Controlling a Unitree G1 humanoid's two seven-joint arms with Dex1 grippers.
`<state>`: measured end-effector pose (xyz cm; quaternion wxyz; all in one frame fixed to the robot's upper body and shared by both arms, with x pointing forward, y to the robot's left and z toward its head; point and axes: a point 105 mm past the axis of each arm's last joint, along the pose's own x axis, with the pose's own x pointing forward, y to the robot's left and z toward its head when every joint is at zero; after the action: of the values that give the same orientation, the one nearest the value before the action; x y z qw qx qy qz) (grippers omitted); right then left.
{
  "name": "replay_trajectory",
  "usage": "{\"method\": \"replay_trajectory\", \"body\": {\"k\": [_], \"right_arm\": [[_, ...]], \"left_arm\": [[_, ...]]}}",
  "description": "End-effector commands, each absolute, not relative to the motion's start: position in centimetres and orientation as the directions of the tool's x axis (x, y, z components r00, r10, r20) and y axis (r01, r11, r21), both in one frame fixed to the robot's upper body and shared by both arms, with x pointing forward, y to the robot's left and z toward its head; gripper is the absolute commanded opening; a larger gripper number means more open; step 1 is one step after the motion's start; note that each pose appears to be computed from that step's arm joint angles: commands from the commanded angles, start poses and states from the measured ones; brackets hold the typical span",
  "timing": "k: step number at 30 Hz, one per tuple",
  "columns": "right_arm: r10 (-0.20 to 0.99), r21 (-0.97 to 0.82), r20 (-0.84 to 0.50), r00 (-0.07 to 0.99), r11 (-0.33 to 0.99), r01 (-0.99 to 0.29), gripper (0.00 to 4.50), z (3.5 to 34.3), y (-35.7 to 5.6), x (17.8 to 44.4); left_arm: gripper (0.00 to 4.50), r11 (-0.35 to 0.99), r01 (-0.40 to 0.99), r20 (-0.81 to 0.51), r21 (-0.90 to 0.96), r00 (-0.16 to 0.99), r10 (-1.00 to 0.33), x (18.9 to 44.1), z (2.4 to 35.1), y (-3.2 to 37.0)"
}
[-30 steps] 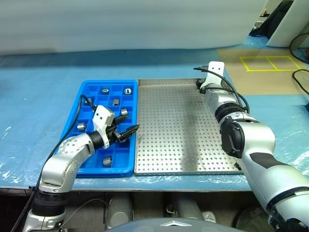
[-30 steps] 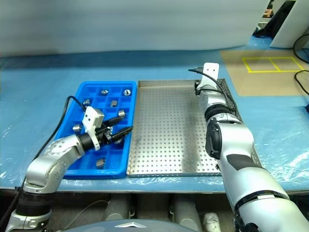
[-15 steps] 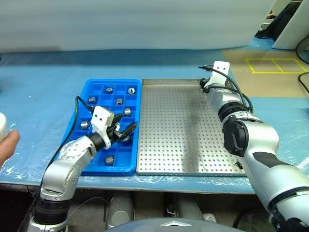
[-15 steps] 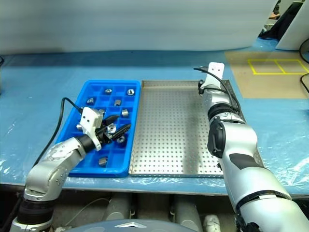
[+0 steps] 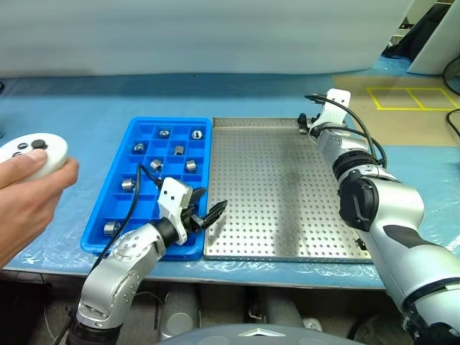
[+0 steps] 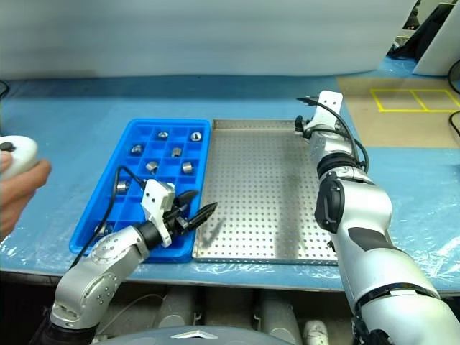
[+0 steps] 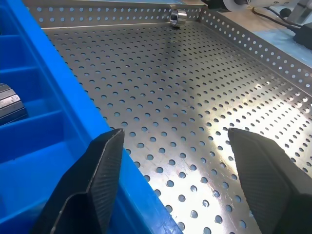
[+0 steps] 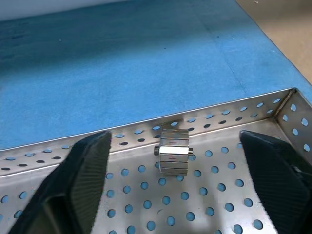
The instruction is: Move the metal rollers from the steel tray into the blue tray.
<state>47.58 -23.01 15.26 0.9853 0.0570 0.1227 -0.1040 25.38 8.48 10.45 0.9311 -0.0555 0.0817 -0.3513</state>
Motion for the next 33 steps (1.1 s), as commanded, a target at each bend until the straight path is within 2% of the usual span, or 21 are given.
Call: {"method": "replay_trajectory", "body": {"k": [1, 7, 13, 20, 24, 33], "right_arm": [[-0.242, 0.076, -0.235, 0.941, 0.961, 0.266, 4.48, 16.1, -24.6, 47.4], [-0.215, 0.087, -0.24, 0.947, 0.966, 0.242, 4.48, 15.5, -24.8, 47.2], [-0.164, 0.121, -0.239, 0.957, 0.973, 0.197, 4.48, 15.0, -25.2, 47.0], [-0.179, 0.146, -0.25, 0.952, 0.965, 0.22, 4.48, 14.7, -25.3, 46.9], [-0.289, 0.073, -0.233, 0.929, 0.947, 0.313, 4.48, 15.2, -26.8, 46.7], [-0.339, 0.07, -0.217, 0.915, 0.93, 0.361, 4.48, 15.6, -28.4, 46.2]], "left_arm": [[3.59, 0.754, 0.639, -0.076, -0.156, 0.753, -0.654, 24.7, 11.5, 8.5], [3.59, 0.822, 0.554, -0.073, -0.136, 0.821, -0.566, 23.8, 11.9, 10.0], [3.59, 0.914, 0.398, -0.07, -0.082, 0.912, -0.404, 22.3, 12.6, 12.9], [3.59, 0.975, 0.218, -0.041, -0.053, 0.975, -0.22, 20.2, 13.5, 15.1], [3.59, 0.98, 0.188, -0.032, -0.061, 0.981, -0.191, 20.0, 13.5, 15.0], [3.59, 0.981, 0.185, -0.015, -0.056, 0.982, -0.186, 20.7, 13.5, 15.0]]}}
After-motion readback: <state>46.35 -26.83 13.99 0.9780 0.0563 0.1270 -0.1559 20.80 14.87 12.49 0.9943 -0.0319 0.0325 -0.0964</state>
